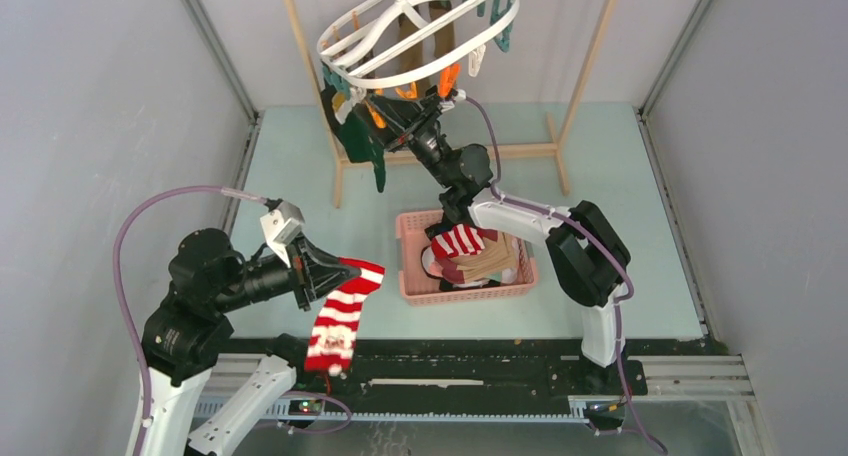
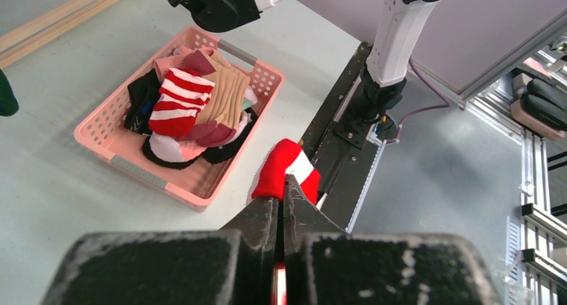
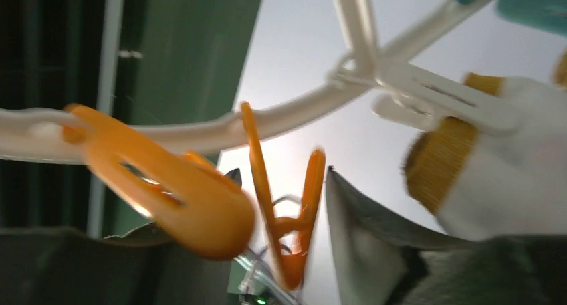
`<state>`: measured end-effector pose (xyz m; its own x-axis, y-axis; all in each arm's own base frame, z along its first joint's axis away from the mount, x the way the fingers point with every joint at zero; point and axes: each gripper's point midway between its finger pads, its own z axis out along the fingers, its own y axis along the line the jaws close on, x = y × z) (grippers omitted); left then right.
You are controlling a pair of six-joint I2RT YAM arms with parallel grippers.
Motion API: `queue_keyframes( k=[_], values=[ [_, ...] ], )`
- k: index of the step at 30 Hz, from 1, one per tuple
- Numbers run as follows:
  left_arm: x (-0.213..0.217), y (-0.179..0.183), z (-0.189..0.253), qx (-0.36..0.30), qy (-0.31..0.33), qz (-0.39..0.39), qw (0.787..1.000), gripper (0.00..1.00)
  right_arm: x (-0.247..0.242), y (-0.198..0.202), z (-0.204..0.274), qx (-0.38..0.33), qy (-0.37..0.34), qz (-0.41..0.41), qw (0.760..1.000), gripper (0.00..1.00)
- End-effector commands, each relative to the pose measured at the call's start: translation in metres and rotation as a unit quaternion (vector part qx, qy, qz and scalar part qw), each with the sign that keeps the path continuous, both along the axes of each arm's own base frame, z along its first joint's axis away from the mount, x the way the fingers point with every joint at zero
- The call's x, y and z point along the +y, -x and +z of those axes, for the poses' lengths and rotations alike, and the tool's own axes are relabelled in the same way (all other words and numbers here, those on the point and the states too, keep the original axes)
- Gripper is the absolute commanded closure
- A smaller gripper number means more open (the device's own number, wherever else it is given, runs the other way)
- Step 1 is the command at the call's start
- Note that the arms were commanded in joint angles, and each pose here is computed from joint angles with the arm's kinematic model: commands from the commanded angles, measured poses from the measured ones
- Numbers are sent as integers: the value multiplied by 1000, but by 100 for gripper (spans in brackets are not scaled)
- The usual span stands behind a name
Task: Remove the socks clipped to the hanger
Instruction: Remove the sock from the hanger.
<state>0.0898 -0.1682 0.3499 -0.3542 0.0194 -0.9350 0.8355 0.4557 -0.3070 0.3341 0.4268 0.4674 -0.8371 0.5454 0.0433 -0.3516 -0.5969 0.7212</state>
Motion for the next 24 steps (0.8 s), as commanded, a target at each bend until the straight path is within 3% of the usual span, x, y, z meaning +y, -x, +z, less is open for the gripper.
queue_keyframes(
  k=[1, 5, 7, 18, 24],
  values=[
    [2, 5, 6, -27, -7, -9, 1000, 100, -7, 13, 4, -16, 22, -6, 1000, 31],
    [4, 3, 5, -40, -20, -8, 999, 100, -7, 26, -14, -21, 57, 4, 998, 7],
    [5, 2, 6, -47, -24, -8, 999, 100, -5, 35, -19, -30, 75, 11, 997, 1],
    [5, -5, 23, -79, -32, -6, 996, 100, 2, 112, -73, -91, 185, 69, 976, 0],
    [4, -9, 36, -95, -32, -6, 995, 100, 18, 162, -93, -127, 188, 149, 963, 0]
  ],
)
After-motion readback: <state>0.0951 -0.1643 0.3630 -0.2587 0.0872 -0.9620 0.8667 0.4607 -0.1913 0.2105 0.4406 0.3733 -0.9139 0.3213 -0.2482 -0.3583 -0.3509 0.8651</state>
